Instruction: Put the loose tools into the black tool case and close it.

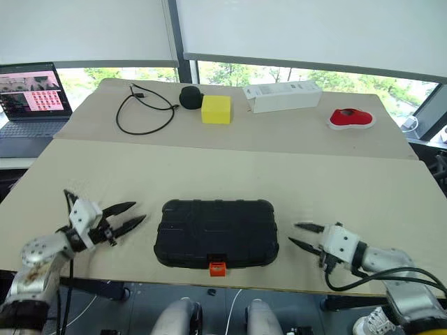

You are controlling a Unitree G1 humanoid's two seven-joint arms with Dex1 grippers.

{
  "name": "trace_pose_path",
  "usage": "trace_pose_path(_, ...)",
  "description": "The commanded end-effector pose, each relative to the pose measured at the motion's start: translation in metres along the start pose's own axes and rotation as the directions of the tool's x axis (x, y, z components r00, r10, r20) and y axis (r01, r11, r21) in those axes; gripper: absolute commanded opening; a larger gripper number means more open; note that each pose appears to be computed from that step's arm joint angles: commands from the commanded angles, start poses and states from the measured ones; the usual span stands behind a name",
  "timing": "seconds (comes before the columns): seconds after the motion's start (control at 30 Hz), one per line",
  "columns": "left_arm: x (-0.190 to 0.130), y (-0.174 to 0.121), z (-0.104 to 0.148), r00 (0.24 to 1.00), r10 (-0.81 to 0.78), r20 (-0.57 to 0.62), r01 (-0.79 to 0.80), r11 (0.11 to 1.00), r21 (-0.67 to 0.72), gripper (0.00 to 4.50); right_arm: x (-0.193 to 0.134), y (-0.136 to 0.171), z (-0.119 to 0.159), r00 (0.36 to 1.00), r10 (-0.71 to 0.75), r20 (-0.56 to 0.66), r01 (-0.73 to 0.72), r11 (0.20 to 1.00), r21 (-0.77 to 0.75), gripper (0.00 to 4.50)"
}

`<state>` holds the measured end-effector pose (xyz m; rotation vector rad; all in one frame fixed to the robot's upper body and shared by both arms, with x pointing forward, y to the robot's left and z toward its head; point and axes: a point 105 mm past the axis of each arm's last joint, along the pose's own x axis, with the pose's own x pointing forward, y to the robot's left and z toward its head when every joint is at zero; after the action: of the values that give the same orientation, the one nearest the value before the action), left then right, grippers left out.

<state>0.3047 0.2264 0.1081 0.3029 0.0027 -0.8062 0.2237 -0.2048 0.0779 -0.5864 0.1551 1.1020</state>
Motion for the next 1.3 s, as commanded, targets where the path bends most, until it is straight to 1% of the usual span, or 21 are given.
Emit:
trace_pose_path(0.03,0.026,-0.002,0.018,0.996,-0.091,0.006,0.091,0.995,0.031,0.83,0.007,0.031,0.024,0.981,0.192,0.031,-0.194,0.979,0.067,0.19)
trace_pose_path(0.07,0.033,-0.004,0.02,0.993,-0.115,0.0,0.115,0.993,0.04,0.47,0.011,0.039,0.027,0.974,0.225,0.031,-0.227,0.971,0.078,0.0)
trace_pose_path(0.1,0.038,-0.005,0.02,0.991,-0.136,-0.009,0.137,0.99,0.046,0.18,0.014,0.045,0.029,0.968,0.247,0.032,-0.249,0.964,0.092,0.0)
trace_pose_path(0.13,0.041,-0.005,0.02,0.989,-0.148,-0.016,0.149,0.988,0.051,0.07,0.017,0.047,0.031,0.966,0.256,0.032,-0.258,0.961,0.1,0.0)
trace_pose_path(0.27,0.052,-0.017,0.011,0.953,-0.286,-0.102,0.288,0.958,0.0,0.07,0.039,0.05,0.041,0.967,0.247,0.057,-0.252,0.959,0.126,0.0)
trace_pose_path(0.37,0.052,-0.017,0.004,0.94,-0.307,-0.151,0.31,0.951,0.001,0.07,0.052,0.046,0.045,0.972,0.224,0.065,-0.231,0.964,0.129,0.0)
trace_pose_path(0.43,0.049,-0.016,-0.002,0.938,-0.301,-0.169,0.305,0.952,-0.005,0.07,0.06,0.04,0.048,0.977,0.199,0.078,-0.206,0.974,0.097,0.0)
trace_pose_path(0.67,0.033,-0.018,-0.009,0.948,-0.274,-0.163,0.269,0.962,-0.051,0.07,0.088,-0.007,0.062,0.991,-0.007,0.136,0.003,1.0,0.029,0.0)
trace_pose_path(0.7,0.03,-0.019,-0.009,0.955,-0.255,-0.151,0.249,0.967,-0.061,0.07,0.093,-0.02,0.064,0.987,-0.063,0.151,0.059,0.998,0.029,0.0)
trace_pose_path(0.77,0.025,-0.021,-0.008,0.963,-0.233,-0.135,0.225,0.972,-0.074,0.07,0.1,-0.038,0.068,0.977,-0.129,0.17,0.125,0.992,0.032,0.0)
trace_pose_path(0.9,0.02,-0.029,-0.004,0.978,-0.186,-0.097,0.177,0.98,-0.094,0.07,0.11,-0.06,0.066,0.971,-0.17,0.167,0.17,0.985,0.014,0.0)
trace_pose_path(1.0,0.017,-0.028,0.01,0.991,-0.135,-0.013,0.133,0.987,-0.095,0.07,0.109,-0.066,0.064,0.973,-0.165,0.16,0.167,0.986,-0.005,0.0)
trace_pose_path(1.07,0.013,-0.022,0.018,0.995,-0.095,0.017,0.096,0.99,-0.1,0.07,0.105,-0.068,0.062,0.974,-0.161,0.159,0.163,0.987,-0.002,0.0)
trace_pose_path(1.17,0.0,-0.005,0.028,0.997,-0.082,-0.004,0.082,0.996,-0.038,0.07,0.085,-0.066,0.052,0.984,-0.123,0.126,0.123,0.992,0.007,0.0)
trace_pose_path(1.23,0.002,0.0,0.04,0.994,-0.112,-0.01,0.112,0.994,-0.004,0.07,0.076,-0.062,0.049,0.989,-0.1,0.111,0.099,0.995,0.012,0.0)
trace_pose_path(1.3,0.01,0.001,0.054,0.989,-0.151,0.003,0.151,0.988,0.015,0.07,0.072,-0.057,0.047,0.991,-0.084,0.107,0.082,0.996,0.023,0.0)
